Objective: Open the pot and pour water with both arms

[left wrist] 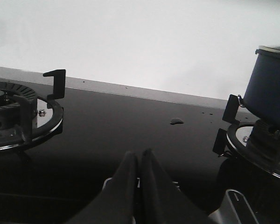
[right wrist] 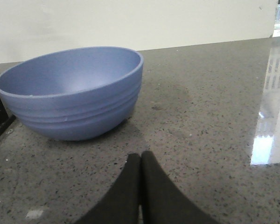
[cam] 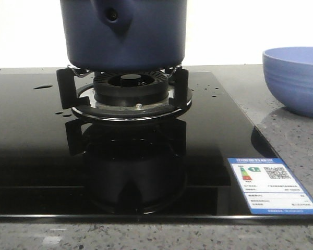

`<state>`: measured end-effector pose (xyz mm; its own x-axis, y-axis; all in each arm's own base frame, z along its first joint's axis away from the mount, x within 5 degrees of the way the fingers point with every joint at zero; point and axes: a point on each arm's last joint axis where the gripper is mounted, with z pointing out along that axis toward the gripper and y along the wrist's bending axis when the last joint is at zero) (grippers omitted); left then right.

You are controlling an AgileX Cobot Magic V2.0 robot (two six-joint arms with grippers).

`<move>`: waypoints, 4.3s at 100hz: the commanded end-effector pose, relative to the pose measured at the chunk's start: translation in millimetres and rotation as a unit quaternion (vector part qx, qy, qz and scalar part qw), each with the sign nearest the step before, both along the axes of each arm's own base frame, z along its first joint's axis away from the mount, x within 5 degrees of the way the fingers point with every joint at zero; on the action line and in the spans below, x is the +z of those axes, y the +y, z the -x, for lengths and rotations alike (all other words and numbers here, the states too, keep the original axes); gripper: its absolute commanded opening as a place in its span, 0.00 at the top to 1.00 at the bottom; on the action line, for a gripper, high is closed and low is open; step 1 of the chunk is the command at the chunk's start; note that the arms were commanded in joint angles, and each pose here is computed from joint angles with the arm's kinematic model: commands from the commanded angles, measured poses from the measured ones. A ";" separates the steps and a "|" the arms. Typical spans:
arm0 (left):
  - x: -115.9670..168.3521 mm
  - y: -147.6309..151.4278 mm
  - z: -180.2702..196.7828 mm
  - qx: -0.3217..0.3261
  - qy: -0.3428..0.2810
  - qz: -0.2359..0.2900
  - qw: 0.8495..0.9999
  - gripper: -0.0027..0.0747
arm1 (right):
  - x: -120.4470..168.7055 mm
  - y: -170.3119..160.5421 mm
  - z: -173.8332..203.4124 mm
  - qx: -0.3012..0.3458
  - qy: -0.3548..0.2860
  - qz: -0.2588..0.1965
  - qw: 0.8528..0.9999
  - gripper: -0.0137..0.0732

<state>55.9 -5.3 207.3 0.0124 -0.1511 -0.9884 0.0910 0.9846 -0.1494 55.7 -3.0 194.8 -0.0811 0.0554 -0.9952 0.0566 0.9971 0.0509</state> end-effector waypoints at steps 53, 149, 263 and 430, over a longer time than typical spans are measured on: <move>-0.7 1.9 1.0 0.003 -0.041 0.093 0.995 0.99 | 6.9 0.5 0.1 0.002 -0.083 -0.129 0.988 0.92; 156.9 -24.5 -10.0 -0.131 0.076 0.000 0.988 0.99 | 152.7 20.4 -24.2 0.111 0.121 -0.059 0.985 0.91; 187.2 -84.7 -129.7 -0.376 0.063 0.022 0.924 0.37 | 168.4 26.9 -44.5 0.150 0.108 -0.049 0.982 0.24; 170.8 -163.9 -243.9 -0.425 0.057 -0.085 0.899 0.48 | 167.7 27.1 -44.2 0.152 0.112 -0.045 0.981 0.24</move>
